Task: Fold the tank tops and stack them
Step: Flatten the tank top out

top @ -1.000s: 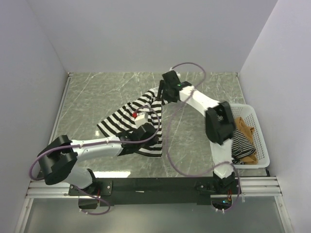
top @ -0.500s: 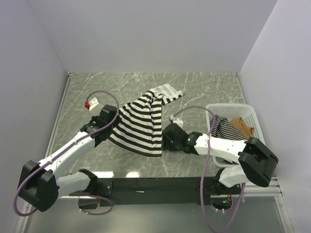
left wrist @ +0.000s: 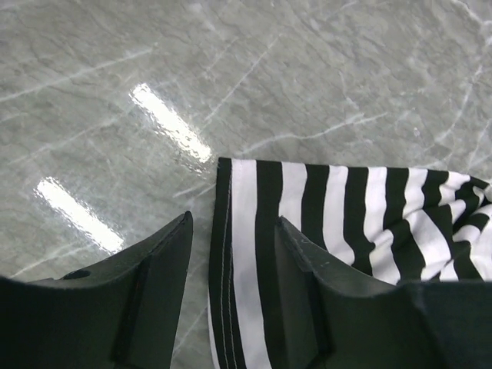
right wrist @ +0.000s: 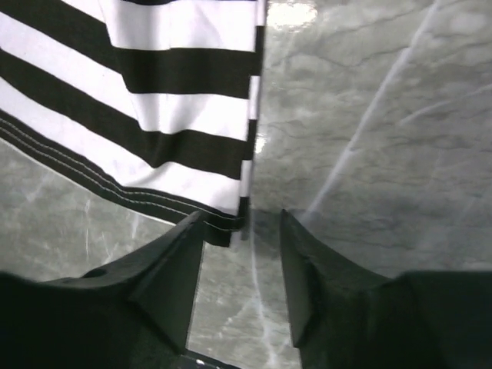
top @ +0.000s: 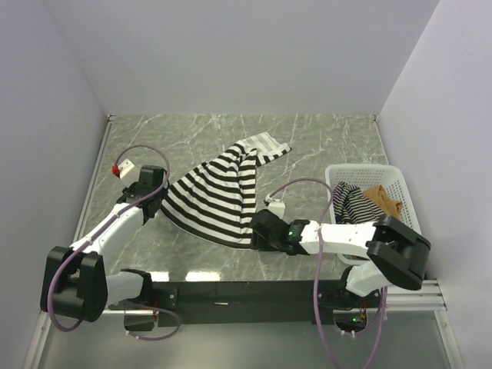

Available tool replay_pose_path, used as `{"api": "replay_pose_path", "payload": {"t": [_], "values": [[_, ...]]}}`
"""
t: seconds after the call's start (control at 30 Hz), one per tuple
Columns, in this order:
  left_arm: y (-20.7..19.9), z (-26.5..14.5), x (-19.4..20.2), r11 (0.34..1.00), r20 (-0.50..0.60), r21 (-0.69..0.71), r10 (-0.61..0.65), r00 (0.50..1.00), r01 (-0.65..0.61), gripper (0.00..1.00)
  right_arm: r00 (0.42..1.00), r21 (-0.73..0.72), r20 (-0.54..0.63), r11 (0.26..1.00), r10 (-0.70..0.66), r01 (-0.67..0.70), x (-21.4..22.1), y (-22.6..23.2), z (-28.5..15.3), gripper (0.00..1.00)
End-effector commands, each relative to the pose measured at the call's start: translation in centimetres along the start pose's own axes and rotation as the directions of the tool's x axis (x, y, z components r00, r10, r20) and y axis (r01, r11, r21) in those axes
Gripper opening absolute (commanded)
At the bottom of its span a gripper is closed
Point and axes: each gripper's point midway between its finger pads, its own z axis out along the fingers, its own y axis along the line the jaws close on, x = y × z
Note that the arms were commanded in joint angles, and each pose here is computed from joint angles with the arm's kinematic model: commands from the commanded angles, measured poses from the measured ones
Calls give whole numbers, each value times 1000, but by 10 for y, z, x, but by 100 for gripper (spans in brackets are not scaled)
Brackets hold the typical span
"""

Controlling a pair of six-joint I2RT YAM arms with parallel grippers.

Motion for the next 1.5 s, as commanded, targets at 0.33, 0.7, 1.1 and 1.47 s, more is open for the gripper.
{"api": "replay_pose_path", "payload": {"t": [0.33, 0.7, 1.1, 1.47], "values": [[9, 15, 3, 1000, -14, -12, -27, 1000, 27, 51, 995, 254, 49, 965, -84, 69, 13, -25, 11, 0], [-19, -9, 40, 963, -166, 259, -33, 986, 76, 48, 966, 262, 254, 959, 43, -111, -57, -85, -55, 0], [-50, -61, 118, 904, -321, 424, 204, 925, -52, 48, 943, 224, 313, 957, 112, -187, -101, -114, -72, 0], [-25, -73, 121, 915, -279, 368, 279, 919, -166, 50, 932, 220, 341, 954, 121, -205, -125, -123, -83, 0]]}}
